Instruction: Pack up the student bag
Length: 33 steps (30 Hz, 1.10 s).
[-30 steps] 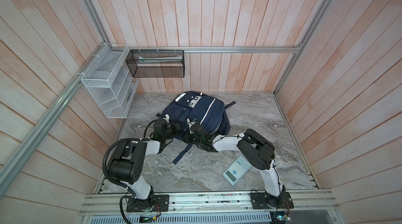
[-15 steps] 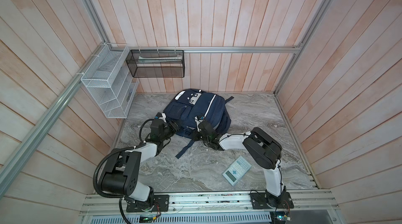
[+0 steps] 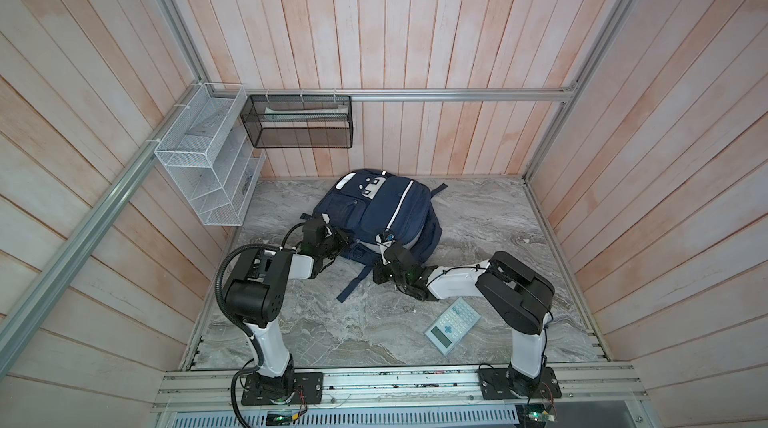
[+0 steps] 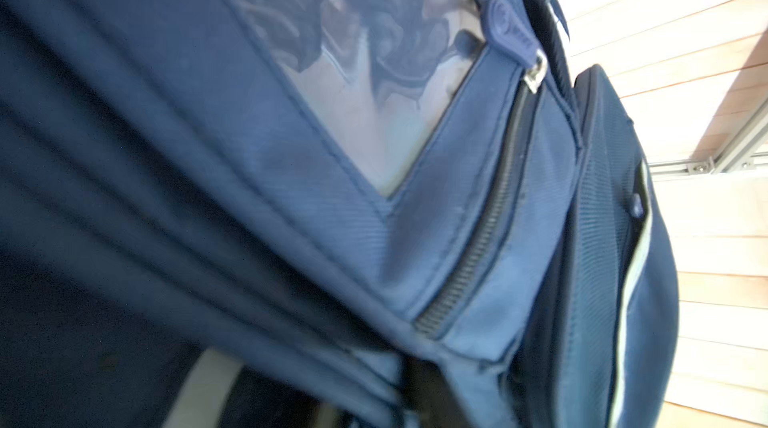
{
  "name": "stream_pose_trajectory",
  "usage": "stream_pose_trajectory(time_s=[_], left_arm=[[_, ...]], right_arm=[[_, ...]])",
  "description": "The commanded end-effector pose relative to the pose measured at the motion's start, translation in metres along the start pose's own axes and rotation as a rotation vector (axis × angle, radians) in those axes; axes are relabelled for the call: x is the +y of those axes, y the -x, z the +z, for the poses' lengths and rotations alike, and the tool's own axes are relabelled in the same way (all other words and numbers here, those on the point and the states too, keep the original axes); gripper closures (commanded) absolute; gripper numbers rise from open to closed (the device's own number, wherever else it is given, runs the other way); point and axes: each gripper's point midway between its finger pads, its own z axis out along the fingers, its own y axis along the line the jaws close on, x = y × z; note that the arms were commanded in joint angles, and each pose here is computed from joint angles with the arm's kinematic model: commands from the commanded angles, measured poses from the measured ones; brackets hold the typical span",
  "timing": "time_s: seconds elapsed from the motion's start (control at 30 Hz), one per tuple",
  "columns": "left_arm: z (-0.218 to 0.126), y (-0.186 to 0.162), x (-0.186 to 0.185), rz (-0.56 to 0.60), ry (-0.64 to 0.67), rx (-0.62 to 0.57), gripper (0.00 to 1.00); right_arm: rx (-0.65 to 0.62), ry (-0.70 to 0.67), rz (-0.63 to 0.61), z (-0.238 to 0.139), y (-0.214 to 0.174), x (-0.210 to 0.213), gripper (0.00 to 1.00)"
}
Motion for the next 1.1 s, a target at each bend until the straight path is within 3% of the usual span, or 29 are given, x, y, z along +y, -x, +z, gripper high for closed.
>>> stream_pose_trajectory(time_s=[0.0, 0.07, 0.17, 0.27, 0.4, 0.63, 0.73, 0.87, 1.07], left_arm=[[0.008, -0.007, -0.021, 0.035, -0.070, 0.028, 0.93], [0.004, -0.016, -0.028, 0.034, -0.097, 0.045, 0.96], [-0.008, -0.031, -0.042, 0.008, -0.145, 0.068, 0.98], [-0.019, -0.053, -0.057, -0.012, -0.177, 0.089, 0.97], [-0.030, -0.076, -0.067, -0.035, -0.203, 0.094, 0.97], [-0.038, -0.087, -0.077, -0.047, -0.234, 0.076, 0.97], [-0.038, -0.091, -0.081, -0.050, -0.241, 0.081, 0.97], [-0.040, -0.096, -0.090, -0.056, -0.270, 0.098, 0.97], [-0.044, -0.101, -0.094, -0.044, -0.261, 0.098, 0.97]], right_arm=[[-0.020, 0.010, -0.018, -0.007, 0.001, 0.005, 1.00], [-0.057, 0.024, -0.001, -0.011, 0.007, 0.007, 0.98], [-0.108, 0.053, 0.034, -0.018, 0.016, 0.011, 0.84], [-0.154, 0.093, 0.094, -0.028, 0.022, 0.014, 0.79], [-0.160, 0.120, 0.129, -0.043, 0.019, 0.013, 0.77], [-0.140, 0.107, 0.169, -0.087, -0.001, 0.004, 0.75], [-0.148, 0.140, 0.171, -0.099, 0.005, 0.013, 0.58], [-0.139, 0.149, 0.166, -0.094, 0.014, 0.022, 0.48], [-0.104, 0.118, 0.244, -0.074, 0.014, 0.014, 0.49]])
